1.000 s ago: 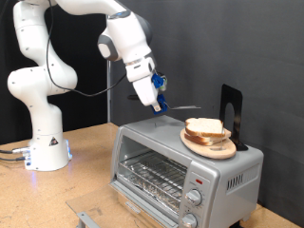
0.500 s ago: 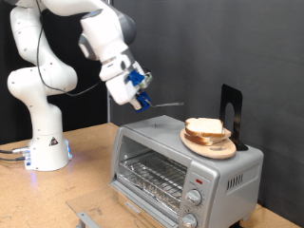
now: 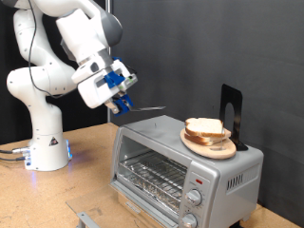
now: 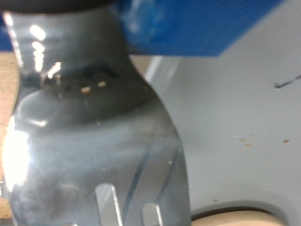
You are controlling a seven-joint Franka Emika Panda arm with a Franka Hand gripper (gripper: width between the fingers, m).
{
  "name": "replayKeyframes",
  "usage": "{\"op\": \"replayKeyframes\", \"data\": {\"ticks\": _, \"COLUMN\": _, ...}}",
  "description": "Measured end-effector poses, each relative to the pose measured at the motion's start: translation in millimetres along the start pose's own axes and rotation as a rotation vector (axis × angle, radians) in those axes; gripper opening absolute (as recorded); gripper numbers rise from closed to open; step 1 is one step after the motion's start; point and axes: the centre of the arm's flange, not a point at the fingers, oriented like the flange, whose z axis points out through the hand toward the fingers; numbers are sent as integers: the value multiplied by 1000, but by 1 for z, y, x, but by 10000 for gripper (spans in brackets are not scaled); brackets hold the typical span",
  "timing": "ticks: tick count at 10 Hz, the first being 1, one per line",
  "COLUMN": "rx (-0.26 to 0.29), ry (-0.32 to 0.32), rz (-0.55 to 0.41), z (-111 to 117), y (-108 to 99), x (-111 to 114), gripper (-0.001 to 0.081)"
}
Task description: Make a piece of toast with the oven
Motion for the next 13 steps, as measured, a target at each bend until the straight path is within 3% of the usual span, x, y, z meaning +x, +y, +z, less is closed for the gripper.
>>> {"op": "replayKeyframes", "data": {"ticks": 2, "rx": 2, "ry": -34, "rz": -6, "z": -4, "y": 13, "x": 11, "gripper": 403}}
{"op": "replayKeyframes", "data": {"ticks": 4, "rx": -2, "ry": -36, "rz": -15, "z": -2, "y": 10, "x": 10, "gripper": 403}}
{"op": "replayKeyframes", "data": {"ticks": 5, "rx": -25, "ry": -35, "rz": -54, "z": -3, "y": 4, "x": 11, "gripper": 403}}
{"op": "replayKeyframes", "data": {"ticks": 7, "rx": -116, "ry": 33, "rz": -127, "z": -4, "y": -16, "x": 23, "gripper": 403}}
{"op": "replayKeyframes", "data": {"ticks": 9, "rx": -168, "ry": 46, "rz": -219, "z": 1, "y": -33, "x": 33, "gripper": 403}}
{"op": "replayKeyframes", "data": {"ticks": 10, "rx": -166, "ry": 32, "rz": -233, "z": 4, "y": -37, "x": 37, "gripper": 403}}
{"op": "replayKeyframes", "data": {"ticks": 13, "rx": -136, "ry": -122, "rz": -215, "z": 14, "y": -35, "x": 40, "gripper": 403}}
